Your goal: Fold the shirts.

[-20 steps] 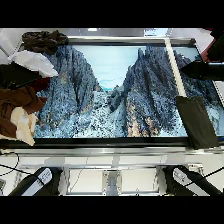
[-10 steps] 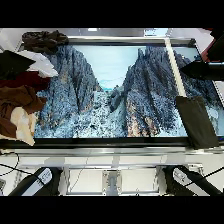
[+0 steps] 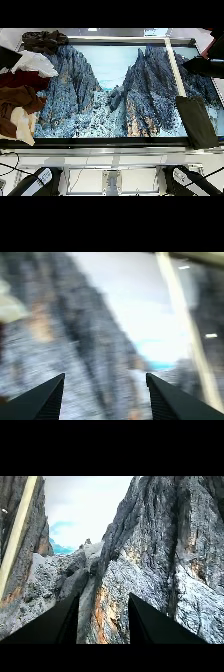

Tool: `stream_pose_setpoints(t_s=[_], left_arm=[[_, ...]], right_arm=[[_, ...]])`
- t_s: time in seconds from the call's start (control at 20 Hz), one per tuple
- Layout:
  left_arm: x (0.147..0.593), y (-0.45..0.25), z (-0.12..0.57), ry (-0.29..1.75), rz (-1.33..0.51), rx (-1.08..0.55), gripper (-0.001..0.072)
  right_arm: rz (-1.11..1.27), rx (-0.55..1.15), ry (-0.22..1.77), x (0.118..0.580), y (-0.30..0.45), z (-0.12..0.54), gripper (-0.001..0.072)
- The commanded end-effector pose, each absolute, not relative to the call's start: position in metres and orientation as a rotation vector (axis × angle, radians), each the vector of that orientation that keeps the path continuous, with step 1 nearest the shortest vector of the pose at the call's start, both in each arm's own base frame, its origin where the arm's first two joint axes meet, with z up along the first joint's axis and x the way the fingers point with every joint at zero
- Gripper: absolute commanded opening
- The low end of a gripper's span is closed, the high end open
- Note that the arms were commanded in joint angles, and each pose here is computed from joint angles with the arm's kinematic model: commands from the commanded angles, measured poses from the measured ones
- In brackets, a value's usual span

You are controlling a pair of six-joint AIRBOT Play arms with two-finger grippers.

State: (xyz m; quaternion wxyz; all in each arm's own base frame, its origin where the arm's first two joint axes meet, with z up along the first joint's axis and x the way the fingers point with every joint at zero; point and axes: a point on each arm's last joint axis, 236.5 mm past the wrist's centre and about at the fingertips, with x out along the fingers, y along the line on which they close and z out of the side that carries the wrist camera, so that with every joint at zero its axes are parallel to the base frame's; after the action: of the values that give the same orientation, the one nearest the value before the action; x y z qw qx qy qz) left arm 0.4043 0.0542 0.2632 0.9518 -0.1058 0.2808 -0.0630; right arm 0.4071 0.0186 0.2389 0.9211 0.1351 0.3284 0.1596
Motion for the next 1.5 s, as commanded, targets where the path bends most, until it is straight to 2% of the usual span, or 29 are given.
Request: stream_pose_setpoints(t_s=[0.0, 0.1, 0.35, 0.55, 0.7, 0.8, 0.85, 0.9, 1.15, 1.3, 1.4, 1.45], left_arm=[[0.393, 0.158, 0.221, 0.718, 0.264, -0.024, 0.0577], [0.398, 0.181, 0.191, 0.801, 0.327, -0.019, 0.0576], [0.442, 0.163, 0.113, 0.912, 0.208, -0.195, 0.0576], [0.468, 0.190, 0.061, 0.945, 0.245, -0.147, 0.0577], [0.474, 0.206, 0.014, 1.009, 0.300, -0.172, 0.0578], [0.478, 0.213, -0.012, 1.040, 0.310, -0.164, 0.0579], [0.481, 0.216, -0.022, 1.043, 0.314, -0.160, 0.0598], [0.485, 0.218, -0.030, 1.041, 0.316, -0.159, 0.0652], [0.504, 0.228, -0.047, 0.976, 0.355, -0.195, 0.0652], [0.505, 0.235, -0.056, 0.980, 0.369, -0.160, 0.0557], [0.500, 0.236, -0.065, 1.011, 0.370, -0.147, 0.0549], [0.498, 0.237, -0.069, 1.024, 0.370, -0.143, 0.0439]], right_arm=[[0.335, 0.301, 0.644, 0.411, 0.021, 0.246, 0.0374], [0.353, 0.320, 0.633, 0.412, 0.026, 0.250, 0.0375], [0.410, 0.396, 0.568, 0.415, 0.040, 0.269, 0.0374], [0.399, 0.394, 0.560, 0.418, 0.038, 0.270, 0.0375], [0.407, 0.420, 0.588, 0.413, 0.041, 0.267, 0.0377], [0.404, 0.452, 0.604, 0.412, 0.043, 0.266, 0.0457], [0.402, 0.468, 0.613, 0.411, 0.044, 0.265, 0.0479], [0.403, 0.472, 0.620, 0.410, 0.045, 0.264, 0.0495], [0.401, 0.489, 0.630, 0.409, 0.045, 0.263, 0.0494], [0.413, 0.501, 0.624, 0.409, 0.048, 0.266, 0.0493], [0.417, 0.504, 0.622, 0.409, 0.049, 0.267, 0.0493], [0.416, 0.504, 0.621, 0.409, 0.049, 0.267, 0.0492]])
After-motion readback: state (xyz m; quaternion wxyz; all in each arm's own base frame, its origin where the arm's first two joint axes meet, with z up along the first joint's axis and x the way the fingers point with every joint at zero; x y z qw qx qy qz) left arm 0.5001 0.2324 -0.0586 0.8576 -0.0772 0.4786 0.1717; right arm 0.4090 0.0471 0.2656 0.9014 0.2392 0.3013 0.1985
